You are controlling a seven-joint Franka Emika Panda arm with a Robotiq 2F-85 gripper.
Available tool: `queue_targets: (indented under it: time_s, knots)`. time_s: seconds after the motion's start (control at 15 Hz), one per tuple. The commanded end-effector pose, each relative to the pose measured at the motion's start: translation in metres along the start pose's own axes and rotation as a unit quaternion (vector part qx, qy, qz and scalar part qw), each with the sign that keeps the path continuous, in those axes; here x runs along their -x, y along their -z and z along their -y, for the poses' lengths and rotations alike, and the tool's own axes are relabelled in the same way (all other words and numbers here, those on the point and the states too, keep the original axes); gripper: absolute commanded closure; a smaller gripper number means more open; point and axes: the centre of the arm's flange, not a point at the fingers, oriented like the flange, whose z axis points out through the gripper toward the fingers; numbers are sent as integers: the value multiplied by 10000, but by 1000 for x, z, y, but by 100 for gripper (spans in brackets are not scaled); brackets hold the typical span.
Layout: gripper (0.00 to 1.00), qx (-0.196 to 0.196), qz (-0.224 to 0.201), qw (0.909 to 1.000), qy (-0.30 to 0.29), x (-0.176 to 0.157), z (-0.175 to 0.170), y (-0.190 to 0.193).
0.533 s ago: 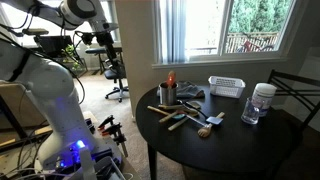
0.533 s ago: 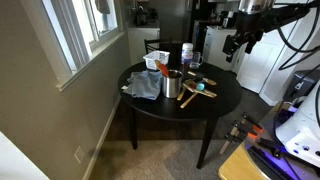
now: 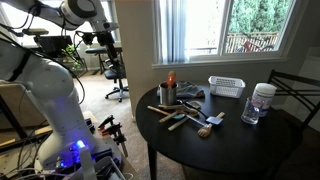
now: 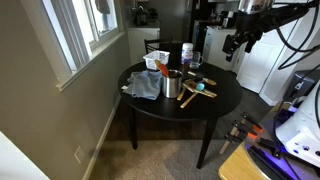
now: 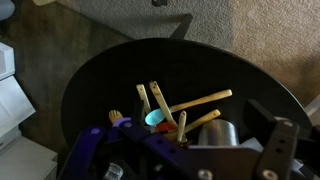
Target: Remove the orange spatula from the silver tin and put it on the table
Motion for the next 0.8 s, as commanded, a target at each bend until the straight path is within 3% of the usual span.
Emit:
queue_targets:
  time_s: [0.0,0.4,0.73]
  knots:
    - [0,2,-18,9996,-282,-55,1,-21]
    - [0,-398,153,9935,-1054,-168,-1,-77]
    - [0,-641,193,9886,-1347,-229,25,-115]
